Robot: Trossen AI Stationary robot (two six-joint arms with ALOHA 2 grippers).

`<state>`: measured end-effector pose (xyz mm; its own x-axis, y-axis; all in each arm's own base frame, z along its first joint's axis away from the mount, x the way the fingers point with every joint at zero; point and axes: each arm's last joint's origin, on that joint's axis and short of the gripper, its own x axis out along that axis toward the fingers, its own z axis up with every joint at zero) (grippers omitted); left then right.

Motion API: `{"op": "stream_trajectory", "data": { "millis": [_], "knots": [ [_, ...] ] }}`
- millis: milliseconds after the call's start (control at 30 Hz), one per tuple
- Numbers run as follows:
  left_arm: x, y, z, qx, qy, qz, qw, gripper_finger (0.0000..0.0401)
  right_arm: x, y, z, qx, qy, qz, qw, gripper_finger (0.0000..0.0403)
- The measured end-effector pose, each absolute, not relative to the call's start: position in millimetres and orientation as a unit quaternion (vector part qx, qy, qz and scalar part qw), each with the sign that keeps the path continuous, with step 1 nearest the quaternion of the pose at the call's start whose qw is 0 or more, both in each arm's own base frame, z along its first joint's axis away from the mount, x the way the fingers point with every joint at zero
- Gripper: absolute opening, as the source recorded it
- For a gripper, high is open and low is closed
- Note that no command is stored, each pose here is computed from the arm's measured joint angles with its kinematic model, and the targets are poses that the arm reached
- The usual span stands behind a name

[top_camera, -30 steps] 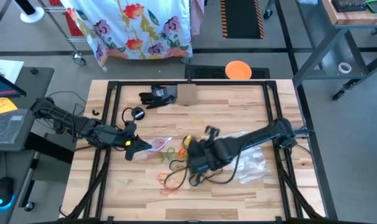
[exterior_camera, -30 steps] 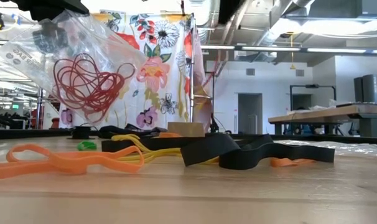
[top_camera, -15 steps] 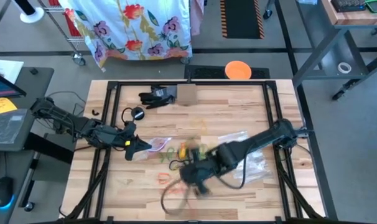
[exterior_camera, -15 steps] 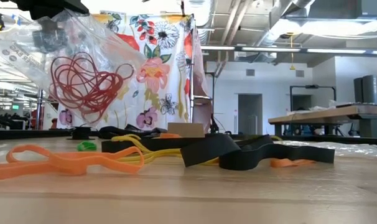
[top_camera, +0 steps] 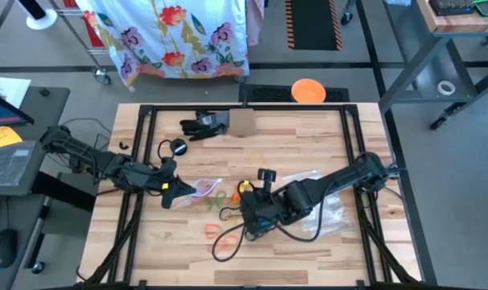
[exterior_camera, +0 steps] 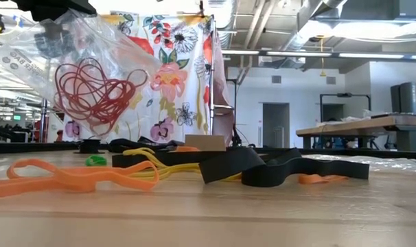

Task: Sort rubber bands
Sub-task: Put the red rubber band into the transparent zip bag

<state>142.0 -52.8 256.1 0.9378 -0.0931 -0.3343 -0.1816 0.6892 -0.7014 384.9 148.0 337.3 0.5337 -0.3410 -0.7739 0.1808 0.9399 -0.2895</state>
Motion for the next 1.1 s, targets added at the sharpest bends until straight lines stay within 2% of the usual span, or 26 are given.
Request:
{"op": "stream_trajectory", "data": {
  "millis": [433, 700, 1100],
  "knots": [
    [142.2, -52.9, 256.6, -0.397, 0.172, 0.024, 0.901, 0.0000, 400.3, 154.5, 327.9, -0.103, 0.411, -0.120, 0.898, 0.0000],
    [142.2, -53.0, 256.7, -0.418, 0.172, 0.027, 0.892, 0.0000, 429.2, 149.6, 334.4, -0.161, 0.294, -0.080, 0.939, 0.0000],
    [149.7, -66.5, 254.8, -0.445, 0.184, -0.004, 0.876, 0.0000, 446.6, 117.7, 345.2, -0.195, 0.244, -0.103, 0.944, 0.0000]
  ]
}}
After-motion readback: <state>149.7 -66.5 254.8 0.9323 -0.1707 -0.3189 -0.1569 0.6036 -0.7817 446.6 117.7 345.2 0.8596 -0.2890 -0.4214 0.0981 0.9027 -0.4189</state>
